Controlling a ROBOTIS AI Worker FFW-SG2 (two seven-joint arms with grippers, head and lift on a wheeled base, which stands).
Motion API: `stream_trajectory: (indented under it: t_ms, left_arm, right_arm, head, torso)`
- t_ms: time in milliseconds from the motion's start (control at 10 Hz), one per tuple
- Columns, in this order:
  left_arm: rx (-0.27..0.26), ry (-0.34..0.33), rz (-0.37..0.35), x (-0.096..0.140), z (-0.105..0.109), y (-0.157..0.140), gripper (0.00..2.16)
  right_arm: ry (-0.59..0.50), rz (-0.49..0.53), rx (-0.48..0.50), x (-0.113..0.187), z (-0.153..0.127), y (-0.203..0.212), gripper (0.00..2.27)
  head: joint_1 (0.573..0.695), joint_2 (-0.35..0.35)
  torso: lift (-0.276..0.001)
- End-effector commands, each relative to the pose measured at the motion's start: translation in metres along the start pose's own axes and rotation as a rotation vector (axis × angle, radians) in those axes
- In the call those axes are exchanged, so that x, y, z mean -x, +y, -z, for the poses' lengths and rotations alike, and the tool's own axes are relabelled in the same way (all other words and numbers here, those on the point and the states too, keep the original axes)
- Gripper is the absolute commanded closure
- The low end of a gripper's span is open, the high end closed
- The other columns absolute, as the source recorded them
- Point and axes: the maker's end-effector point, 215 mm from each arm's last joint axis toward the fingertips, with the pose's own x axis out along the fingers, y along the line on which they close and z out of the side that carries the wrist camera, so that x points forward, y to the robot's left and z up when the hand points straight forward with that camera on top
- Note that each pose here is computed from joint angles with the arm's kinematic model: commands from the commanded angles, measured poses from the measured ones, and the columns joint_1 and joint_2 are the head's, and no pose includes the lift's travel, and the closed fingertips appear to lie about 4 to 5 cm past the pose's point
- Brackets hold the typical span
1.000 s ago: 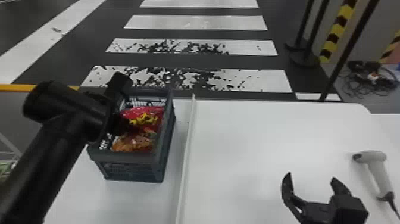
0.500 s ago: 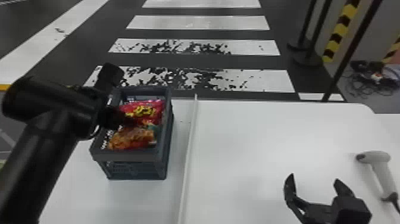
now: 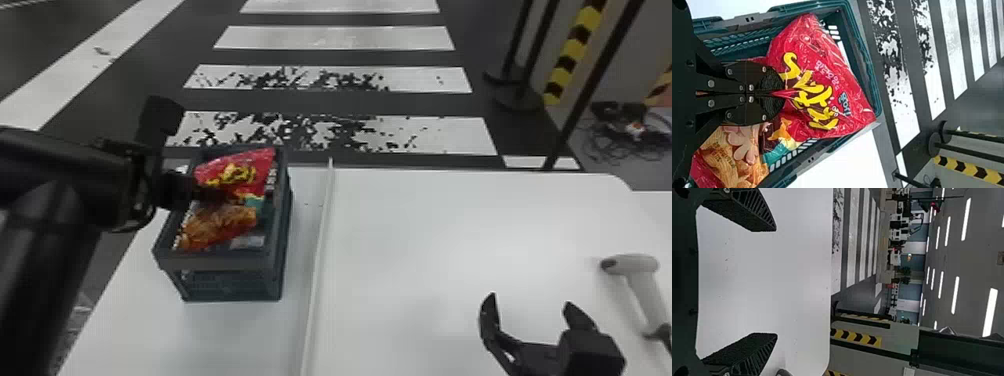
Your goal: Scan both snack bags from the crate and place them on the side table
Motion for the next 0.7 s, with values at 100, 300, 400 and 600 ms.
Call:
stream_trajectory:
  t_ms: [100,300,400,600]
  left_arm:
    - [0.067,-0.055,0.028,0.014,-0.001,0.007,2.0]
    - [0.117,-0.102,0.06,0.025,-0.003,0.011,2.0]
    - [0.134,-0.128,0.072,0.029,-0.005,0.012,2.0]
    - [0.19,-0.188,0.134,0.033,-0.009,0.005,2.0]
  right_arm:
    - [0.006,0.001,0.001,0.0,0.002,0.0,0.03]
    - [0.01,0.002,0.004,-0.001,0.002,0.001,0.03]
    - [0.012,0.001,0.003,-0.001,0.002,0.002,0.03]
    - [0.011,0.001,0.006,-0.001,0.002,0.002,0.03]
  head:
    - [0.695,0.067]
    - [0.695,0.074]
    - [0.695,0.078]
    - [0.695,0.084]
  torso:
    - [-0.095]
    - [-0.095]
    - [-0.095]
    - [-0.095]
